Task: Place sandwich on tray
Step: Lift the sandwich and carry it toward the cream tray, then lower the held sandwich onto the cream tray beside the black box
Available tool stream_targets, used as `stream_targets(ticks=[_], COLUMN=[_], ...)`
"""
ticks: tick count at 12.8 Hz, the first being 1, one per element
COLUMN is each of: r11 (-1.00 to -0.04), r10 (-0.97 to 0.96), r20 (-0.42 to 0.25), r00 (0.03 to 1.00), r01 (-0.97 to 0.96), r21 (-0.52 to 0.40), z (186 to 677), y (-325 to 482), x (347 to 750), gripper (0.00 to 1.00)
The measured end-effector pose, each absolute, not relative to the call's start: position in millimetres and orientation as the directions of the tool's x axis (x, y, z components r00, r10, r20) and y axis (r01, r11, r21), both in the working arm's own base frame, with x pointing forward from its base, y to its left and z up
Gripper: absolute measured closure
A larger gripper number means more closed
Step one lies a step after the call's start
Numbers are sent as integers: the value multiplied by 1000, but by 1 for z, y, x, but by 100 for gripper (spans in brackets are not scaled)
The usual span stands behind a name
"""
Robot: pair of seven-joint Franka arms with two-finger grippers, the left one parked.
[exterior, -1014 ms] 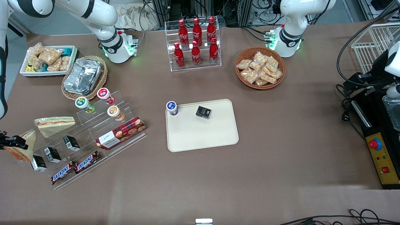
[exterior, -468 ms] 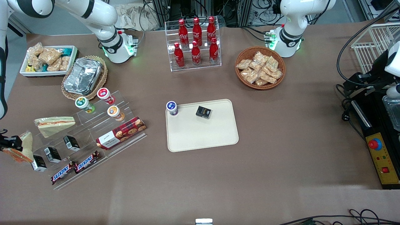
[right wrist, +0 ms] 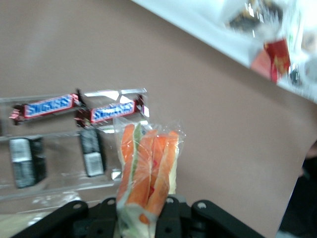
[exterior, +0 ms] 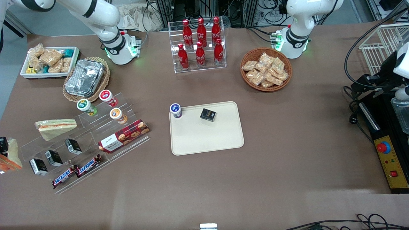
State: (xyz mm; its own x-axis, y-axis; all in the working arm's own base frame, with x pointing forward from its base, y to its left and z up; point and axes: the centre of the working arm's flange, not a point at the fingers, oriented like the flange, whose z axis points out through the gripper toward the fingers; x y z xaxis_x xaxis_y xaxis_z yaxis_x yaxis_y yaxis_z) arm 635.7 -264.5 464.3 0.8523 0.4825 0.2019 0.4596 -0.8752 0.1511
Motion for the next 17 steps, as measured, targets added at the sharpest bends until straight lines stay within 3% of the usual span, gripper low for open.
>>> stream_targets(ticks=[4,11,14,17], r11=[-696,-344,-182,-80], r10=[718,932,976,991], r20=[193,151,131,108], r00=[669,329,175,78], r01=[699,936,982,997], r21=[165,82,49,22], z=[522,520,498,438], y=[-134,131,236,310], x=[650,637,608,594], gripper=[81,81,81,81])
